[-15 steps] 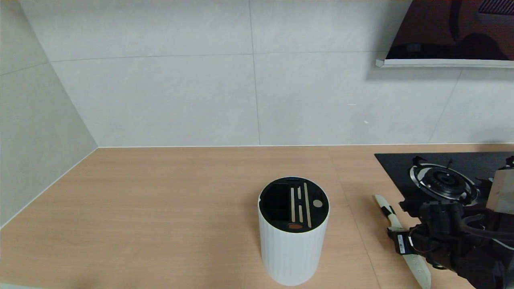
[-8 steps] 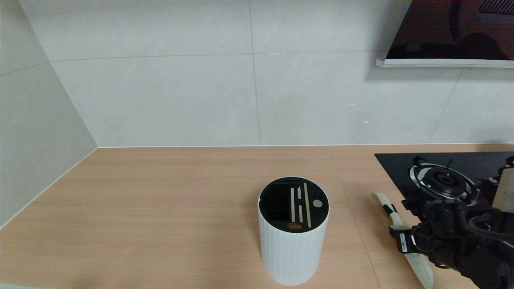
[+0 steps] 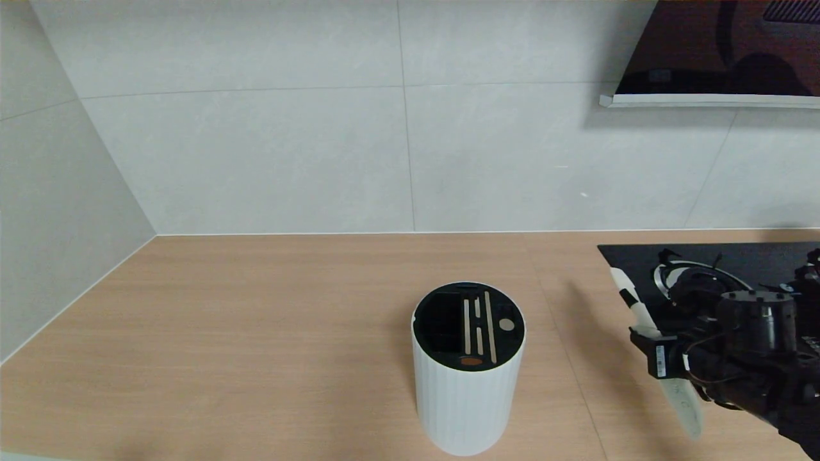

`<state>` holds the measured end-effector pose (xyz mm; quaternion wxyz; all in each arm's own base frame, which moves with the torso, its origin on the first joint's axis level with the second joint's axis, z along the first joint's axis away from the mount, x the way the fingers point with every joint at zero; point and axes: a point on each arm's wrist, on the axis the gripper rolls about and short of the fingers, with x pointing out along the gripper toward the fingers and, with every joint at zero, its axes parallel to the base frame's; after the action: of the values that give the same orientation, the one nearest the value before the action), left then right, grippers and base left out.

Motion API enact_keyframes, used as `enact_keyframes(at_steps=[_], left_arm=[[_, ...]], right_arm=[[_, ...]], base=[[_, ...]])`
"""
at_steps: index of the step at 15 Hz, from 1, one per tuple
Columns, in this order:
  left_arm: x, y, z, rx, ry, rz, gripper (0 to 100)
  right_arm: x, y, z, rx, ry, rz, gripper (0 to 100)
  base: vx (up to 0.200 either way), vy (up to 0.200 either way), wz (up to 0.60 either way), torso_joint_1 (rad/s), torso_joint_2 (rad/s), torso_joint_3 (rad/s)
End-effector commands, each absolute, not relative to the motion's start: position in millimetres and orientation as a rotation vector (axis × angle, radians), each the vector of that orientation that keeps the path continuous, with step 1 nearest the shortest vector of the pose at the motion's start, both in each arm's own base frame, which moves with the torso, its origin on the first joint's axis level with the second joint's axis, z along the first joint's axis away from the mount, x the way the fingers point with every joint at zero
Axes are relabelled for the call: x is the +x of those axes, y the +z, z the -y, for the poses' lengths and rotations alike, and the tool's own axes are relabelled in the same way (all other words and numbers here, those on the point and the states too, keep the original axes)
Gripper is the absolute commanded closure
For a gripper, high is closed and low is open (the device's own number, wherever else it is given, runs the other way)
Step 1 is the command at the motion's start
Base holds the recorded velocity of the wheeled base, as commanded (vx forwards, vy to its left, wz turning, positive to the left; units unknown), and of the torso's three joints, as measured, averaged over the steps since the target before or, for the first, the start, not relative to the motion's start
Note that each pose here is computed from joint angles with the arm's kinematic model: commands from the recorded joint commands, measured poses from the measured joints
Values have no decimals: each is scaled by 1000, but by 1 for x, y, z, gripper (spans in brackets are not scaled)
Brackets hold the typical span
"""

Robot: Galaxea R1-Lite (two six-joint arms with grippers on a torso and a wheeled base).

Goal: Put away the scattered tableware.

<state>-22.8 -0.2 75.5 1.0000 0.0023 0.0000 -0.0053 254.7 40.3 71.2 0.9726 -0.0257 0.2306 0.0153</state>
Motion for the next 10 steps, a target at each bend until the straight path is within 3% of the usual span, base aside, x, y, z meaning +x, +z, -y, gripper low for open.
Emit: enact_keyframes(at_steps=[1,7,8,10], left_arm=[[-23,75,0,5,-11,0,0],[-23,82,0,-1,-11,57,0],[-27,93,1,-22,-58,85,0],[-31,95,4,-23,-201,13,0]], right_arm=[[236,105,-46,-39,70,-339,100],[209,143,-58,-54,146,-344,100],[202,161,-60,-55,165,-339,100],[205,172,-63,-53,175,-319,100]], base=[[0,0,0,0,0,0],[0,0,0,0,0,0],[0,0,0,0,0,0],[0,0,0,0,0,0]])
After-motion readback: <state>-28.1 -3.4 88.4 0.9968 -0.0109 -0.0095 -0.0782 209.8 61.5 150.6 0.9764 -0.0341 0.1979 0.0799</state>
